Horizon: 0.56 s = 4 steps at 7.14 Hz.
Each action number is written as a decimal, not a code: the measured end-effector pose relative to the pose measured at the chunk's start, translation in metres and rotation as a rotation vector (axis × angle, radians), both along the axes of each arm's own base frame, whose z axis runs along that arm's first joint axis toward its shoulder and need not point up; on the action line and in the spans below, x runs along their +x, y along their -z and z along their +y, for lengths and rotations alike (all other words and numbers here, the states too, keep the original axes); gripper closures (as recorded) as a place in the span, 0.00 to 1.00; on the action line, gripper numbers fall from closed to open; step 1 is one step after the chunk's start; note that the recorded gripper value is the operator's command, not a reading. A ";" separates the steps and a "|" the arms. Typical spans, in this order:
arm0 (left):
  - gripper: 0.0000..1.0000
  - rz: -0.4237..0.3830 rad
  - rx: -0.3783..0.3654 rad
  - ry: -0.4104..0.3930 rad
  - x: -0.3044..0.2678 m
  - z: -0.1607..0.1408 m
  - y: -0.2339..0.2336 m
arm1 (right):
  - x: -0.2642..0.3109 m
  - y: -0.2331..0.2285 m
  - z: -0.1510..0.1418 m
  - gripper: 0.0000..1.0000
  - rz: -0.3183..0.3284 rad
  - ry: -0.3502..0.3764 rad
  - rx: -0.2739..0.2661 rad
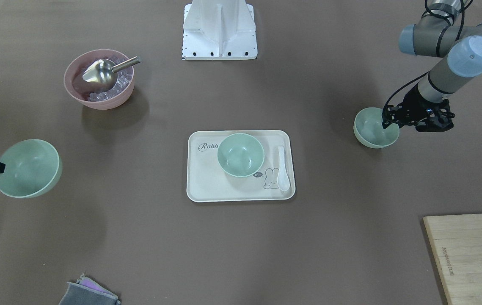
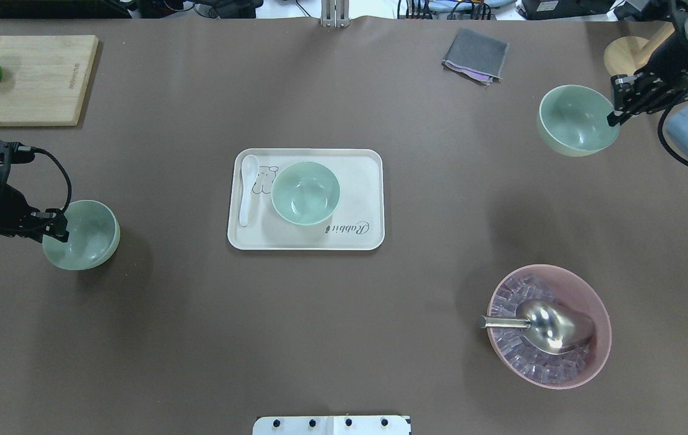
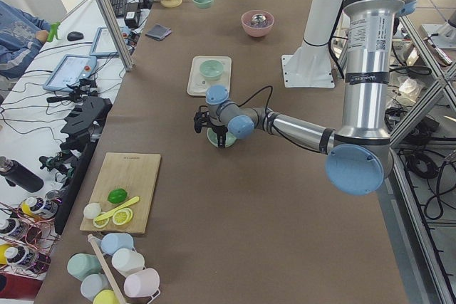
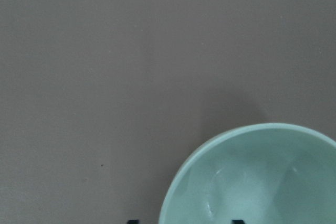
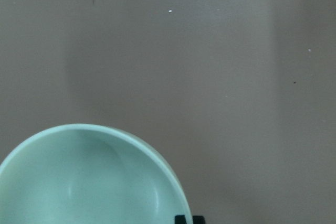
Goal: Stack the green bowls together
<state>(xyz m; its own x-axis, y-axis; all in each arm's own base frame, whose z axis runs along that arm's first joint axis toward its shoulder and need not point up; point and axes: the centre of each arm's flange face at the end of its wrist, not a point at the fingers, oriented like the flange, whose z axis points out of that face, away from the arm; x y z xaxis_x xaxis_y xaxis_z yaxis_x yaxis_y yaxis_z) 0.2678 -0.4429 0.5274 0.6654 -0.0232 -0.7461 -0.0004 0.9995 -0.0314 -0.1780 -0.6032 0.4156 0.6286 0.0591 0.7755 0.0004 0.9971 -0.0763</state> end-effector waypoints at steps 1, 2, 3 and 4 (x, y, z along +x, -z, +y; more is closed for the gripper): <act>1.00 -0.001 -0.002 -0.002 0.001 0.000 -0.001 | -0.015 0.016 -0.002 1.00 -0.006 -0.008 -0.014; 1.00 0.005 -0.001 -0.004 0.002 -0.001 0.002 | -0.031 0.035 -0.003 1.00 -0.016 -0.018 -0.025; 1.00 0.021 0.003 -0.007 0.006 -0.003 0.012 | -0.049 0.056 -0.002 1.00 -0.026 -0.031 -0.041; 1.00 0.053 0.004 -0.017 0.011 -0.008 0.030 | -0.071 0.080 0.002 1.00 -0.038 -0.045 -0.063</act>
